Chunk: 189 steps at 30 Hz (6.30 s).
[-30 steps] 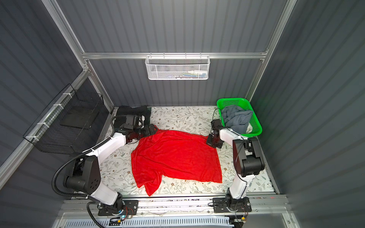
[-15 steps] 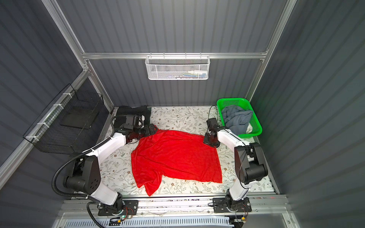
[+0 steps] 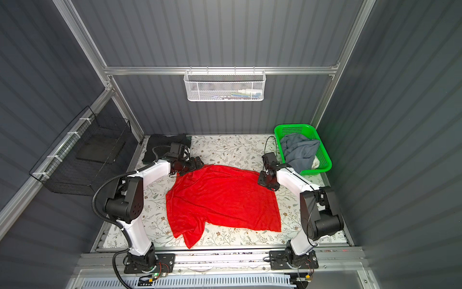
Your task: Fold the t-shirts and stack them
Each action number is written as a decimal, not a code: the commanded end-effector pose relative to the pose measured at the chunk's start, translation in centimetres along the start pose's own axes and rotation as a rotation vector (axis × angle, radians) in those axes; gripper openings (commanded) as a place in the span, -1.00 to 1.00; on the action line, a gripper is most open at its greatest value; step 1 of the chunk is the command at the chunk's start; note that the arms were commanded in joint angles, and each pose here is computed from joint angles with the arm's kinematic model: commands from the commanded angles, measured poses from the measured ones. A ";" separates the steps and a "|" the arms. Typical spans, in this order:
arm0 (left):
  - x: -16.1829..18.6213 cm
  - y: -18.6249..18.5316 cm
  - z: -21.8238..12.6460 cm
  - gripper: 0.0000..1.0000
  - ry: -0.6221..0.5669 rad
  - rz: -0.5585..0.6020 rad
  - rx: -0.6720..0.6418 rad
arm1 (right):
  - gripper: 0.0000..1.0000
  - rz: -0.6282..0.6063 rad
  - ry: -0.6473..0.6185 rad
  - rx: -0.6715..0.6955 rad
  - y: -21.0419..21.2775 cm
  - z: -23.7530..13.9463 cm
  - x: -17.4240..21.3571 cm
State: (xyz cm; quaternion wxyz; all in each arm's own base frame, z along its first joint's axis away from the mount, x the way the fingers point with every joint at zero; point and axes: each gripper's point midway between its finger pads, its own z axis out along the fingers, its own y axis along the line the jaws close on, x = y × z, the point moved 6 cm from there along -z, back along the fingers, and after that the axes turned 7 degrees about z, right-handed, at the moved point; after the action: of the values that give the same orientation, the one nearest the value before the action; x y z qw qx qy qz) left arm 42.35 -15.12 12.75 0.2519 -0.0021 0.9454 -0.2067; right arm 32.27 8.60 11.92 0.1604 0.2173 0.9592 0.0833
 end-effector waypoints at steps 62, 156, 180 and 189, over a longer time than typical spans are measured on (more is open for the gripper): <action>8.5 -3.0 -6.3 -1.00 -0.079 0.283 -0.167 | -0.79 -0.049 0.024 0.008 0.1 0.4 -0.2; 9.9 7.2 -14.0 -1.00 -0.278 -0.034 -0.607 | -1.00 0.014 0.052 0.032 1.2 5.5 -9.1; 10.0 7.0 -14.1 -1.00 -0.261 -0.047 -0.578 | -0.81 0.082 0.038 -0.055 2.3 4.7 -14.4; 9.7 6.2 -13.5 -0.98 -0.237 -0.047 -0.511 | 0.36 0.114 -0.010 -0.073 0.7 1.3 -11.7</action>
State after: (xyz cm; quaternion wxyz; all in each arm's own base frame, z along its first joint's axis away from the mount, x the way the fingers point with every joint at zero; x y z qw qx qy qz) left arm 27.72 -4.96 15.87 0.3515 -0.1166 0.9278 0.0441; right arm 44.46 4.47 12.85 0.1580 0.2552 0.9463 0.1199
